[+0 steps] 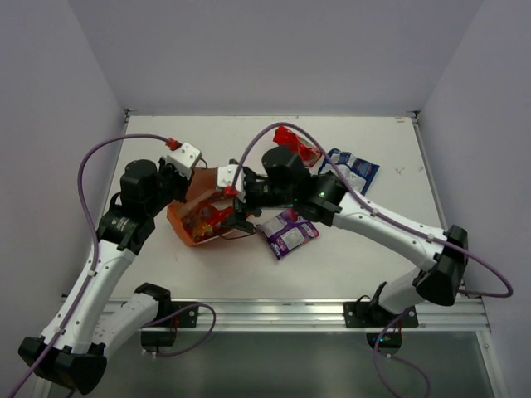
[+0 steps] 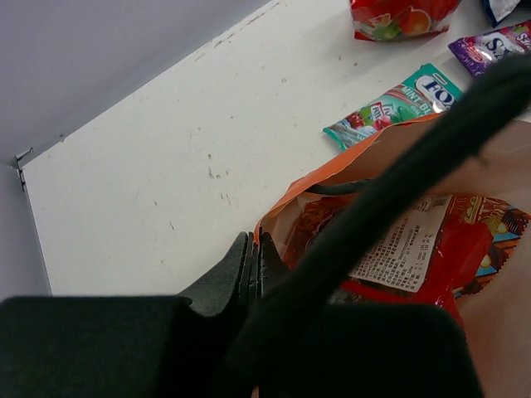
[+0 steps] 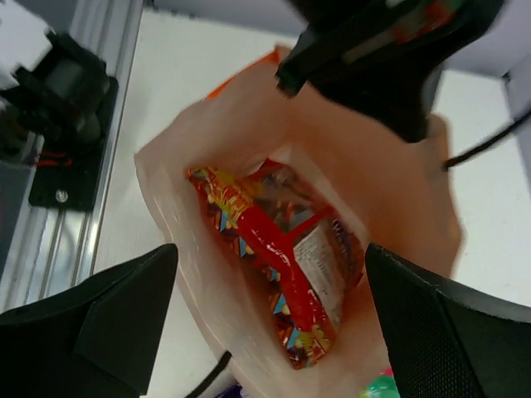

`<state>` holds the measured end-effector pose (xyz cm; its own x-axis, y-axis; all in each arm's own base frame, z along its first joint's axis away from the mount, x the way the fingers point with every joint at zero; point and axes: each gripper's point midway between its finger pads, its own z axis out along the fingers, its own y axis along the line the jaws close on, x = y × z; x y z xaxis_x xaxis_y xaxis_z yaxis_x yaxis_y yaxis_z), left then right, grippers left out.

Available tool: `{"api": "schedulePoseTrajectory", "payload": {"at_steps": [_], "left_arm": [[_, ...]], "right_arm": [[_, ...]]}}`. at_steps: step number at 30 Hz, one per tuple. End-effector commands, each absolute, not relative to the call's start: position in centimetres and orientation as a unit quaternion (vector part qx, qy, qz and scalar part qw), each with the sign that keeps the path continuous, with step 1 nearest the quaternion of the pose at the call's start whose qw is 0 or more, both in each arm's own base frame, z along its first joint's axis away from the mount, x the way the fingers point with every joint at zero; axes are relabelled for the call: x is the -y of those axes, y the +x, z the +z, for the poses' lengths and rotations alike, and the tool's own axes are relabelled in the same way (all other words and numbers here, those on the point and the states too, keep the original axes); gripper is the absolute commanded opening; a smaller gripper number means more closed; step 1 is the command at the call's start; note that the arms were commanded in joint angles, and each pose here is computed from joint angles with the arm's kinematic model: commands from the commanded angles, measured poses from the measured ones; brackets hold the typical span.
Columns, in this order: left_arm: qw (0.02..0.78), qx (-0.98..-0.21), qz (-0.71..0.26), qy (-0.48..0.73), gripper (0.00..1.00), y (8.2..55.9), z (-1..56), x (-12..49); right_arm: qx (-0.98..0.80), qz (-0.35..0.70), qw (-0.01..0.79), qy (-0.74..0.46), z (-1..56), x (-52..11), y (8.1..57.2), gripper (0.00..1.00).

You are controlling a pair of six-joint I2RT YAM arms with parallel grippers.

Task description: Take the snacks out of the paper bag

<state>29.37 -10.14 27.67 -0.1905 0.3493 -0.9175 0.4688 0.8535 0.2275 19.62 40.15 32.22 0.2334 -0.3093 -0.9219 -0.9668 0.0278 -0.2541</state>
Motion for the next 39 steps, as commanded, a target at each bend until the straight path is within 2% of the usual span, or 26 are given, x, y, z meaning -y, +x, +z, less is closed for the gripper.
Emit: {"api": "schedulePoseTrajectory", "payload": {"at_steps": [1, 8, 11, 14, 19, 31, 34, 35, 36, 38, 39], "left_arm": [[0.633, -0.714, -0.068, 0.293, 0.00, 29.4, 30.8, 11.4], [0.632, -0.702, -0.097, 0.315, 0.00, 28.5, 30.6, 12.5], [0.633, -0.701, -0.104, 0.313, 0.00, 28.3, 30.7, 12.7], [0.635, -0.699, -0.106, 0.310, 0.00, 28.2, 31.0, 12.7], [0.637, -0.702, -0.098, 0.303, 0.00, 28.4, 31.1, 12.3], [0.628, -0.705, -0.109, 0.312, 0.00, 28.5, 30.7, 12.9], [0.627, -0.705, -0.111, 0.312, 0.00, 28.4, 30.6, 12.9], [0.628, -0.705, -0.109, 0.312, 0.00, 28.4, 30.7, 12.9], [0.627, -0.706, -0.108, 0.311, 0.00, 28.4, 30.7, 12.8], [0.628, -0.707, -0.103, 0.309, 0.00, 28.4, 30.7, 12.6], [0.628, -0.708, -0.100, 0.308, 0.00, 28.5, 30.6, 12.5]], "right_arm": [[-0.528, 0.275, 0.479, -0.645, 29.9, -41.7, 20.3, 0.97], [-0.565, 0.246, 0.448, -0.648, 24.5, -44.0, 21.2, 0.83], [-0.582, 0.243, 0.431, -0.646, 21.9, -44.2, 21.4, 0.80], [-0.594, 0.231, 0.407, -0.654, 18.9, -44.2, 21.4, 0.83], [-0.613, 0.209, 0.355, -0.674, 14.0, -43.6, 21.2, 0.97], [-0.610, 0.154, 0.341, -0.699, 8.9, -44.0, 23.3, 0.98], [-0.611, 0.135, 0.340, -0.702, 7.7, -44.3, 24.2, 0.85], [-0.614, 0.127, 0.342, -0.700, 7.5, -44.3, 24.5, 0.77], [-0.613, 0.123, 0.348, -0.699, 7.9, -44.3, 24.7, 0.61], [-0.610, 0.131, 0.356, -0.695, 8.9, -44.3, 24.5, 0.47], [-0.606, 0.137, 0.364, -0.694, 9.8, -44.4, 24.3, 0.33]]}}
